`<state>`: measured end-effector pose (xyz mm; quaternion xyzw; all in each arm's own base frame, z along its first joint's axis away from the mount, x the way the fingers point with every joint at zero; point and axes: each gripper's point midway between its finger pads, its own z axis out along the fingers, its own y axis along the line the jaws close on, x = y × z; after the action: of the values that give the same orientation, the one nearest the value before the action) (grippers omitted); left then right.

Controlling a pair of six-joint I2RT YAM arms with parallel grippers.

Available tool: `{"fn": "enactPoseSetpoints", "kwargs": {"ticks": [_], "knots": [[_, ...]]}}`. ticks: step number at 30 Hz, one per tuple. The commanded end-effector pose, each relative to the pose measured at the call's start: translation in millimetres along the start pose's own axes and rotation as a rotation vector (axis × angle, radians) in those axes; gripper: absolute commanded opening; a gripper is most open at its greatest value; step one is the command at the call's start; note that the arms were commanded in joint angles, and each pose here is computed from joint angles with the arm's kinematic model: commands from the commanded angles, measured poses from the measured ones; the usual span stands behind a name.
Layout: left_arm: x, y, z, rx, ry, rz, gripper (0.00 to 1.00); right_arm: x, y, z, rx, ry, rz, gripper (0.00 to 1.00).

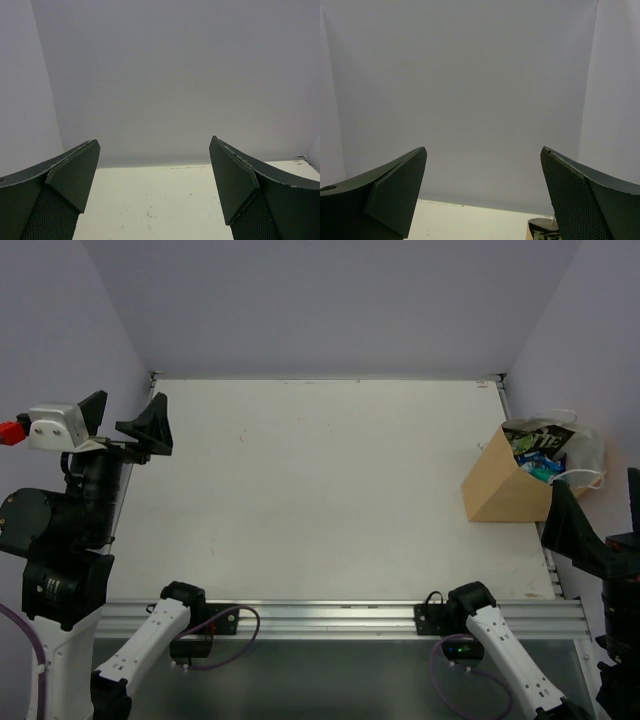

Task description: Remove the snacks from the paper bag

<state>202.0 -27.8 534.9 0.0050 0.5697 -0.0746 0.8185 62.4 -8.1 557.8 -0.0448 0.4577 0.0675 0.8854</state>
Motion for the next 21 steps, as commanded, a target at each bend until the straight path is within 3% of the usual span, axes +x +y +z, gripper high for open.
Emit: {"fn": "enactPoseSetpoints", "kwargs": {"ticks": [1,6,9,16,21], "knots": [[2.8,-4.5,5.1,0.015,0.003,-0.023,1.0,10.3,3.9,7.8,-0.001,0.009,0.039,0.99],[26.9,-12.7,14.0,0.05,0.091,-0.025,1.0,40.5,8.6,15.7,0.005,0.115,0.078,0.99],[41.4,-18.0,18.1,0.072,0.136,-0.035,1.0,76.4,10.6,25.6,0.056,0.257,0.164,0.99],[85.5,-39.3,25.3,0.176,0.284,-0.05,1.0,177.7,27.5,31.2,0.132,0.688,0.256,0.99],[119.3,-46.6,25.7,0.207,0.401,-0.066,1.0,250.7,10.7,34.5,0.322,0.961,0.157,0.99]]}}
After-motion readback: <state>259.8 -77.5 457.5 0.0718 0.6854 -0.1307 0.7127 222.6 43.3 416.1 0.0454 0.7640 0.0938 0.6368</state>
